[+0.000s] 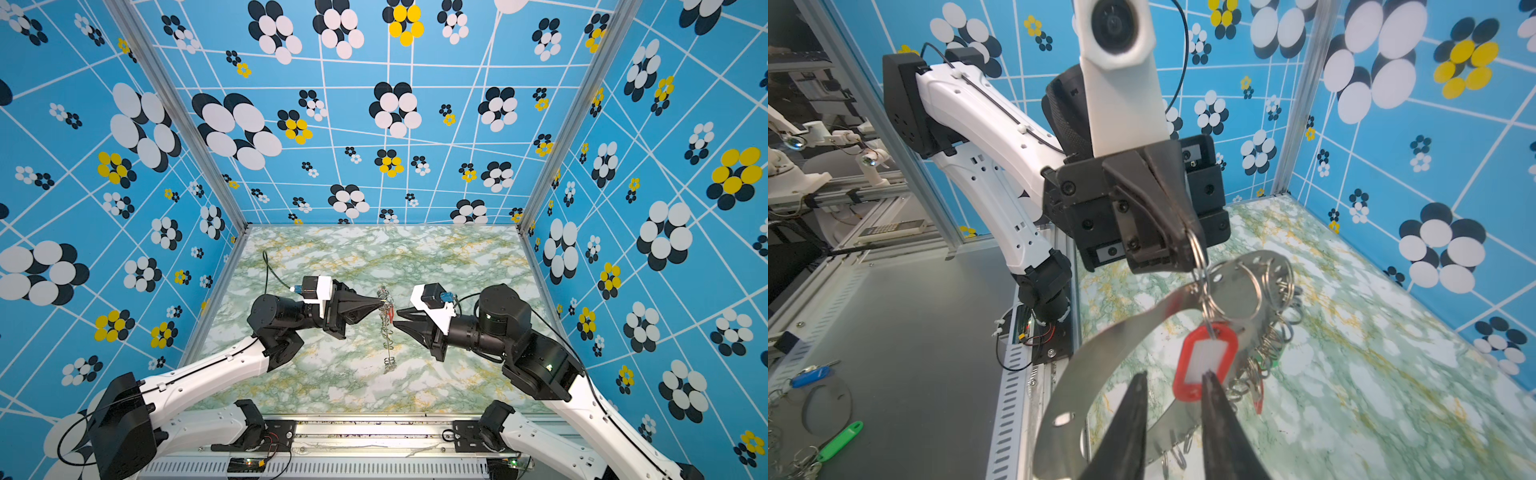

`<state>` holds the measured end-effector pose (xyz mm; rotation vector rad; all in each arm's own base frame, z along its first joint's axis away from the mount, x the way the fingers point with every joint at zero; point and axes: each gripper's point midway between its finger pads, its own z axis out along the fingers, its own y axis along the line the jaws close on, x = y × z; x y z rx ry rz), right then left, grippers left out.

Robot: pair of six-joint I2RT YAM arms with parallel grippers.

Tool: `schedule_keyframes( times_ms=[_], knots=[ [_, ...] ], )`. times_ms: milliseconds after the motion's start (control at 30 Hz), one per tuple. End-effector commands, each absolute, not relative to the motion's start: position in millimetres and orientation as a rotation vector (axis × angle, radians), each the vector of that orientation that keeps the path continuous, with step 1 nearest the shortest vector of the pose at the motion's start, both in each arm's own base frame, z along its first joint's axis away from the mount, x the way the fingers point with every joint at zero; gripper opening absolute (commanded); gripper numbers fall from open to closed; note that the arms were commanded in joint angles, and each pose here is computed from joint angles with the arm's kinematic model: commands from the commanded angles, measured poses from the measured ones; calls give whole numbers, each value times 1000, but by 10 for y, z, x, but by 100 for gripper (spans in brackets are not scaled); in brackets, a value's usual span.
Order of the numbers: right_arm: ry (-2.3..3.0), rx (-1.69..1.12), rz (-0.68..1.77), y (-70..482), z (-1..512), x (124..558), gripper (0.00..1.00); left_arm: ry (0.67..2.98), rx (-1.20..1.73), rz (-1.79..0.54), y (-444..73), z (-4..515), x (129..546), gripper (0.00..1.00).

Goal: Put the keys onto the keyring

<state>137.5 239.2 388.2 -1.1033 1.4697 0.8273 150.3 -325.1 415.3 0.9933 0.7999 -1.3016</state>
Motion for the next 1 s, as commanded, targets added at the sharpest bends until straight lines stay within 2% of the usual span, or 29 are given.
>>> schedule_keyframes(
  times_ms=[0, 833, 900, 967],
  knots=[
    [1408, -1098, 780, 2372, 4048, 1400, 26, 717, 981, -1300, -3190, 4360, 1451, 0],
    [1378, -1119, 756, 2465, 4103, 1488, 23, 714, 1008, -1302, -3185, 4352, 1392, 0],
    [1380, -1122, 759, 2474, 4085, 1490, 22, 714, 1008, -1299, -3185, 4356, 1396, 0],
    [1375, -1122, 769, 2478, 4094, 1478, 14, 716, 1009, -1298, -3189, 4348, 1397, 0]
  ],
)
